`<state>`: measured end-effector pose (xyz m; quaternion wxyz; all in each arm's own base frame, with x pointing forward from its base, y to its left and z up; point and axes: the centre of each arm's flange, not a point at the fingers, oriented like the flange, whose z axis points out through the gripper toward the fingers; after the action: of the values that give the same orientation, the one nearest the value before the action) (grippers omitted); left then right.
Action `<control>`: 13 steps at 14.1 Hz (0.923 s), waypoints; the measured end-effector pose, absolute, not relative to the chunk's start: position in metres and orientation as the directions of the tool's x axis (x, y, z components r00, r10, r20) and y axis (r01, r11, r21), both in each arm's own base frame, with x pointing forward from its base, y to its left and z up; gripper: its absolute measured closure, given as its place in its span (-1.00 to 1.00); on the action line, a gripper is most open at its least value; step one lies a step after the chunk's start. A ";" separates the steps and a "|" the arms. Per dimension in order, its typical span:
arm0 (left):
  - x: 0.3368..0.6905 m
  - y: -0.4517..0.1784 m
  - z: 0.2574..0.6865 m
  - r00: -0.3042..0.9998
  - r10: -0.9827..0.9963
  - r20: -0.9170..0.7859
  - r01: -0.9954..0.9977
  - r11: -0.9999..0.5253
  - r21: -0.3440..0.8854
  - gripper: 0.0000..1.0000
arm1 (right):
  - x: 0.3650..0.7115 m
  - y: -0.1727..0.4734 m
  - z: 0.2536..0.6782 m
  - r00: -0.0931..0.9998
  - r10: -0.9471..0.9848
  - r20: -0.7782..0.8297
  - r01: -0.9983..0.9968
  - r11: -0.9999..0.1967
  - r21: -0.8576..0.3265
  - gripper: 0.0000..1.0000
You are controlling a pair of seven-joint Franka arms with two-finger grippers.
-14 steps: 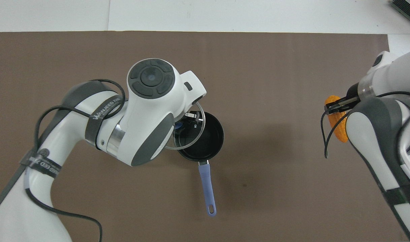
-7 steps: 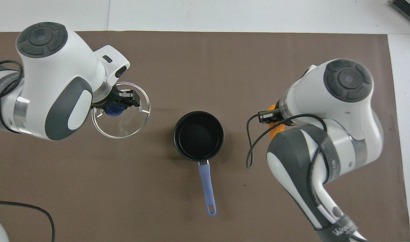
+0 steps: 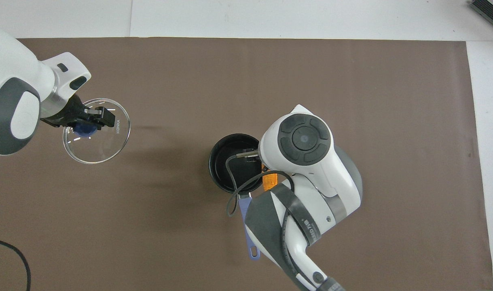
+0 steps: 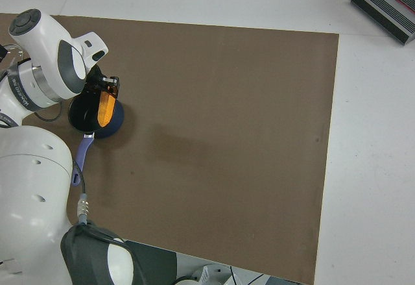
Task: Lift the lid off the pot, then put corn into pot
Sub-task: 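Set the lid down with the left gripper while the right gripper carries corn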
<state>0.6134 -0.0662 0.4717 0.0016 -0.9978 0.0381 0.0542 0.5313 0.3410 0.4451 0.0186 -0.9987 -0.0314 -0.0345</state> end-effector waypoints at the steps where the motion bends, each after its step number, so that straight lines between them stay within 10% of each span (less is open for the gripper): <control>1: 0.610 -0.052 0.466 0.991 -0.085 -0.102 -0.086 -0.996 0.002 0.00 | 0.530 0.356 0.442 0.996 0.058 0.069 0.061 -0.997 -0.038 0.23; 13: 0.498 0.157 0.377 0.960 -0.280 -0.020 -0.279 -0.960 0.019 0.00 | 0.530 0.406 0.362 0.997 0.070 0.040 0.071 -0.997 -0.037 0.23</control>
<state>0.4981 0.1571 0.3774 -0.0081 -0.9899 0.1413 0.0115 0.5300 0.4061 0.3619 0.0194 -0.9990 -0.0353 -0.0194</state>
